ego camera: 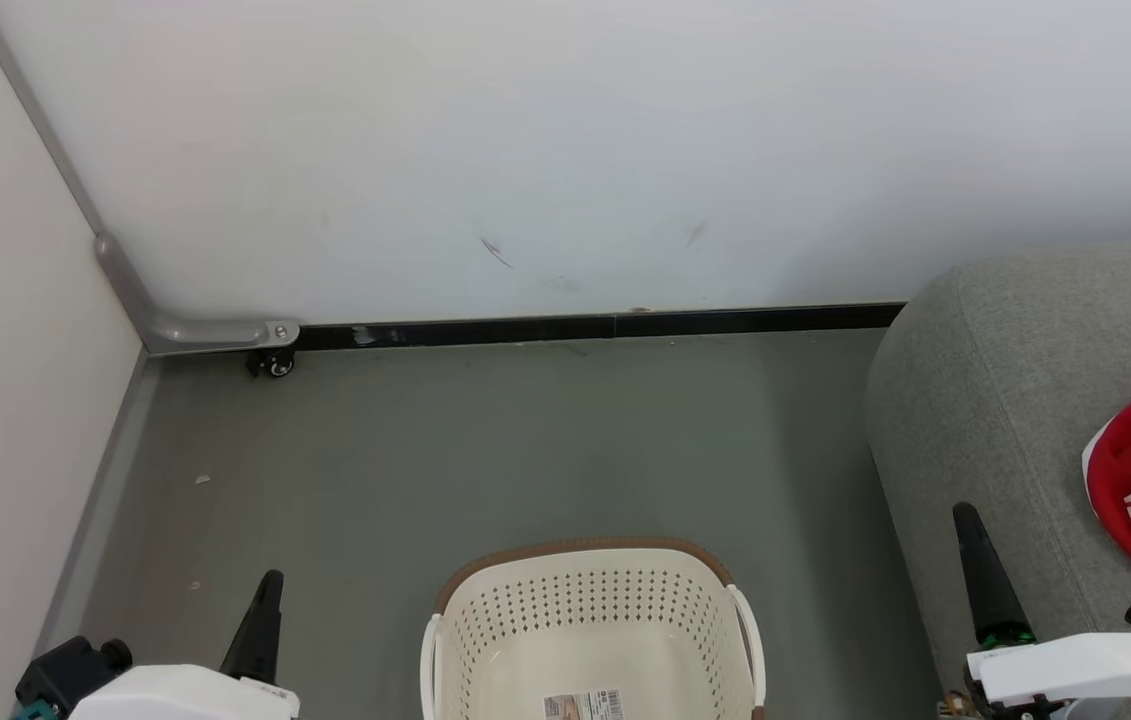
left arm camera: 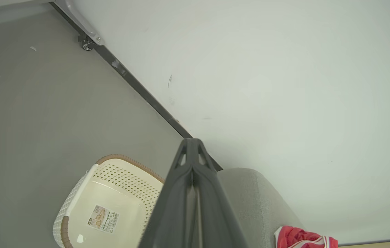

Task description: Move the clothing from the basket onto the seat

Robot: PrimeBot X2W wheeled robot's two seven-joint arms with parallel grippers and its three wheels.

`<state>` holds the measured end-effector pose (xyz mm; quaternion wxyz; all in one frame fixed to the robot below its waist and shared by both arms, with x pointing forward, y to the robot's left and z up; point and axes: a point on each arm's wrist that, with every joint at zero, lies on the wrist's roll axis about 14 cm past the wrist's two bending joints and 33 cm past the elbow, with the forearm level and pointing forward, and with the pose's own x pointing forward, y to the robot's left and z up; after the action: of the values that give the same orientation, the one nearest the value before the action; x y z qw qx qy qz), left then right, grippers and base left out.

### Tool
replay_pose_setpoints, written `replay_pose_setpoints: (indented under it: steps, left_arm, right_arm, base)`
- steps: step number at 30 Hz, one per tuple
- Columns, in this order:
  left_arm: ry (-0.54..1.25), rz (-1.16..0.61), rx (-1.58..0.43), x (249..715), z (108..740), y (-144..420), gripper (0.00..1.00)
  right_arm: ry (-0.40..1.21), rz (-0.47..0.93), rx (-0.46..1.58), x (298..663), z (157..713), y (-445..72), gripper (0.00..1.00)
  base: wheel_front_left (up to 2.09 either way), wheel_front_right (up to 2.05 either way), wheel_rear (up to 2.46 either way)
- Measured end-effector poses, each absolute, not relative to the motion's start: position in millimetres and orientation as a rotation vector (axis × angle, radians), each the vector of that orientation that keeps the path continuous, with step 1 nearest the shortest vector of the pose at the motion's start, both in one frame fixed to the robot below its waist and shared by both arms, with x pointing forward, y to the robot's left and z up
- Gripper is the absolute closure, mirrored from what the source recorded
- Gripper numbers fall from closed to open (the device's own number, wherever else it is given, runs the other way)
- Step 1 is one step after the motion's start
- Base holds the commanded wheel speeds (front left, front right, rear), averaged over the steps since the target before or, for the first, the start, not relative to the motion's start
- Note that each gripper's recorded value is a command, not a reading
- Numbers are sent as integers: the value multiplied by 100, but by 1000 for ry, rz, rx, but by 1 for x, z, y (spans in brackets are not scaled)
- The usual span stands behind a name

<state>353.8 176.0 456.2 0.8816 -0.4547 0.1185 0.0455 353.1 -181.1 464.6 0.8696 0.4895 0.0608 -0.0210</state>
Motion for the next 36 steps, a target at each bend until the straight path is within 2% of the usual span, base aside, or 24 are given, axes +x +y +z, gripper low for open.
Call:
replay_pose_setpoints:
  steps: [36]
  left_arm:
    - [119,68,-1528,369,474,187,100]
  right_arm:
    - [49,-92,1540,373,479,-202,100]
  base:
    - [0,0,0]
